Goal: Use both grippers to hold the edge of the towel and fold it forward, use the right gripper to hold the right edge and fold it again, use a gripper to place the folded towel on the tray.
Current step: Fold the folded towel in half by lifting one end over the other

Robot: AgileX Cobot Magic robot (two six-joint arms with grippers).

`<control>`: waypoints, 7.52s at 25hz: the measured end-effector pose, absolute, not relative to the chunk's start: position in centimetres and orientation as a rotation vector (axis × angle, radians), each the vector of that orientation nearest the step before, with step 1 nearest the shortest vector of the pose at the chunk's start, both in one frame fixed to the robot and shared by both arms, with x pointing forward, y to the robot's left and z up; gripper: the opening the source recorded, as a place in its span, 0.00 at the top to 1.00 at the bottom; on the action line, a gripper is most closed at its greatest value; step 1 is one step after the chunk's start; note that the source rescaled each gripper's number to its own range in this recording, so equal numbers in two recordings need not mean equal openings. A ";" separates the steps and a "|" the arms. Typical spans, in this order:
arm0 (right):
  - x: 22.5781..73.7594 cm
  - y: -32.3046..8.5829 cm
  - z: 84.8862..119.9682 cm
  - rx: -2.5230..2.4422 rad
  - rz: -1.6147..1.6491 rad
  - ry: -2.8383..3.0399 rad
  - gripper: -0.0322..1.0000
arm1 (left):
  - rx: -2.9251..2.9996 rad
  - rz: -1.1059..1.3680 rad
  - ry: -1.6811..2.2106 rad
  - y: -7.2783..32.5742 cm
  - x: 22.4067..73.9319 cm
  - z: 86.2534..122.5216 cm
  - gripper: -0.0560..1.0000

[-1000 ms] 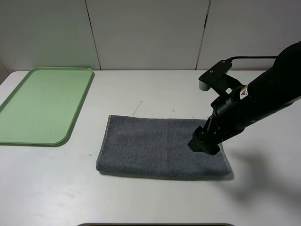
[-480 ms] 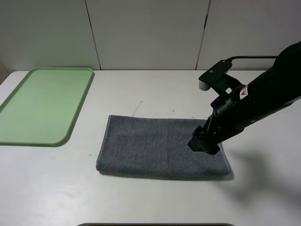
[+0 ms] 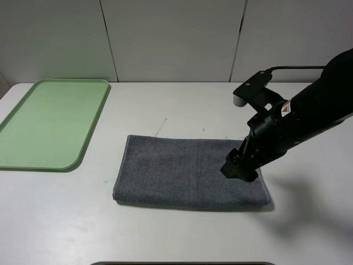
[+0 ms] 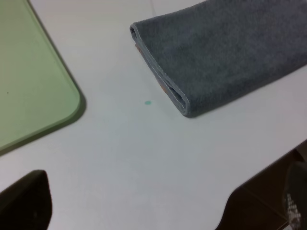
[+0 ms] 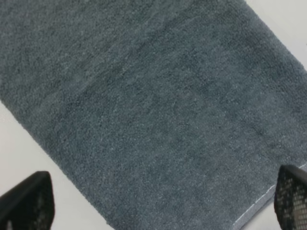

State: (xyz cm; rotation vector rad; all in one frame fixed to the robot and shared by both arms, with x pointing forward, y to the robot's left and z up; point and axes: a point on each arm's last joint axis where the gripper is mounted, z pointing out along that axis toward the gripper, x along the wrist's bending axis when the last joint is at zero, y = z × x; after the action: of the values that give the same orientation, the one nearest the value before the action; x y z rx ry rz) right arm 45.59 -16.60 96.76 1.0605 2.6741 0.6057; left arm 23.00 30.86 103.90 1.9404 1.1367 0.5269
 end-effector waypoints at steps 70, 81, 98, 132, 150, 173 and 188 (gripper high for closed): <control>52.7 -18.2 86.3 2.032 0.094 2.264 0.00 | 1.649 0.788 1.631 30.4 22.7 103.9 0.03; 52.9 -17.7 85.6 2.061 0.142 2.308 0.19 | 1.649 0.789 1.631 30.4 22.7 103.9 0.03; 53.0 -16.9 85.6 2.026 0.204 2.356 0.86 | 1.649 0.789 1.631 30.4 22.7 103.9 0.03; 61.4 -20.6 96.5 1.004 -0.238 2.250 0.86 | 1.649 0.789 1.631 30.4 22.7 103.9 0.03; 57.8 -15.4 95.6 1.216 -0.210 2.379 0.86 | 1.650 0.789 1.630 30.4 22.7 103.9 0.03; 57.0 -12.1 93.4 1.631 0.067 2.368 0.86 | 1.650 0.789 1.630 30.4 22.7 103.9 0.03; 57.2 -11.6 93.4 1.758 0.175 2.290 0.01 | 1.650 0.789 1.630 30.4 22.7 103.9 0.03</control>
State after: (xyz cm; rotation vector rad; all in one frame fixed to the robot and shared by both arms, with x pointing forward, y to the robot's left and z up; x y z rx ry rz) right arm 57.20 -11.56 93.38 1.7575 2.2898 0.1752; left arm 22.69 30.36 103.90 1.6497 1.6302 0.7894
